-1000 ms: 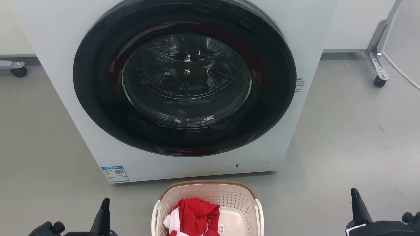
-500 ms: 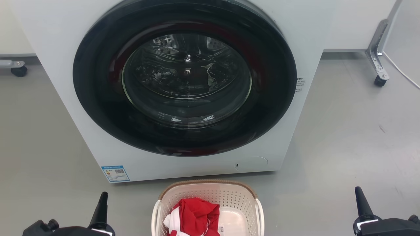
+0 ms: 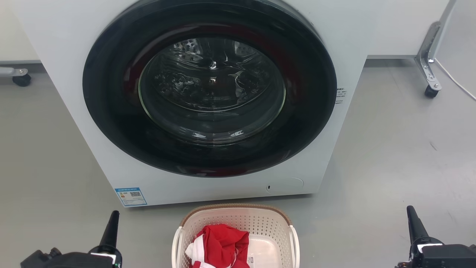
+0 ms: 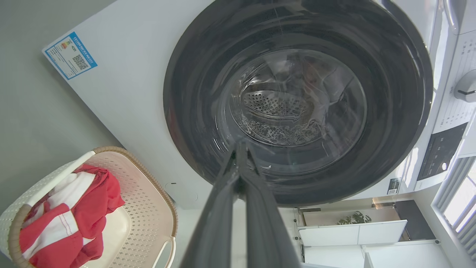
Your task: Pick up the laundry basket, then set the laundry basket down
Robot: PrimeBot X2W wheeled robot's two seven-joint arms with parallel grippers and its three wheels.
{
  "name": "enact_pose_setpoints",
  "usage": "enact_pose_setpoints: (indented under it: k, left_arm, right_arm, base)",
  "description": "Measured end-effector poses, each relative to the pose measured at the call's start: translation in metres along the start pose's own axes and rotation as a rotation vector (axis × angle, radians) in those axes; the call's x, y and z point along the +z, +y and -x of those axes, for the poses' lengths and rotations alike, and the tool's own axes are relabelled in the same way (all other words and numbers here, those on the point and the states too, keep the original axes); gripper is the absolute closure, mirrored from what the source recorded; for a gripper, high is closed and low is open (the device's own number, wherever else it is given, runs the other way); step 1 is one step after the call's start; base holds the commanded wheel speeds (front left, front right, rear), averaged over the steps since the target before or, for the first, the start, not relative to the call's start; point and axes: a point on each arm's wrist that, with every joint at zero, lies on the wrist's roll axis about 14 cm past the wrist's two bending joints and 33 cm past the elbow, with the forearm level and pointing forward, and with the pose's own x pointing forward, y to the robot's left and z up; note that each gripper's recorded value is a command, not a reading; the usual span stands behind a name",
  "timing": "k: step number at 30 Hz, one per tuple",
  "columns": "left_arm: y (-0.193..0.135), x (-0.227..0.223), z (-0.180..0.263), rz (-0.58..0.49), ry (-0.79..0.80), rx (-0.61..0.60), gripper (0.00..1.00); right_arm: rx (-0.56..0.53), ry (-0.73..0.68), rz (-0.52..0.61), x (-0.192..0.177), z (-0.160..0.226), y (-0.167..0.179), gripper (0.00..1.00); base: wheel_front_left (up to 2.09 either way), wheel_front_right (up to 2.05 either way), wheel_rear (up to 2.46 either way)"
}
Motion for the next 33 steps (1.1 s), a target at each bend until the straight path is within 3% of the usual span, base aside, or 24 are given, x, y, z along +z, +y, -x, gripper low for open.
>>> enact_pose_setpoints:
  k: [17, 33]
  left_arm:
    - [-0.011, 0.010, -0.007, 0.233, -0.023, -0.067, 1.00]
    - [-0.013, 0.010, -0.008, 0.246, -0.026, -0.077, 1.00]
  right_arm:
    - [0.048, -0.020, -0.252, 0.009, -0.004, 0.005, 1.00]
    - [0.059, -0.021, -0.254, 0.010, -0.006, 0.009, 1.00]
  base:
    - [0.00, 0.00, 0.00]
    - [0.00, 0.00, 0.00]
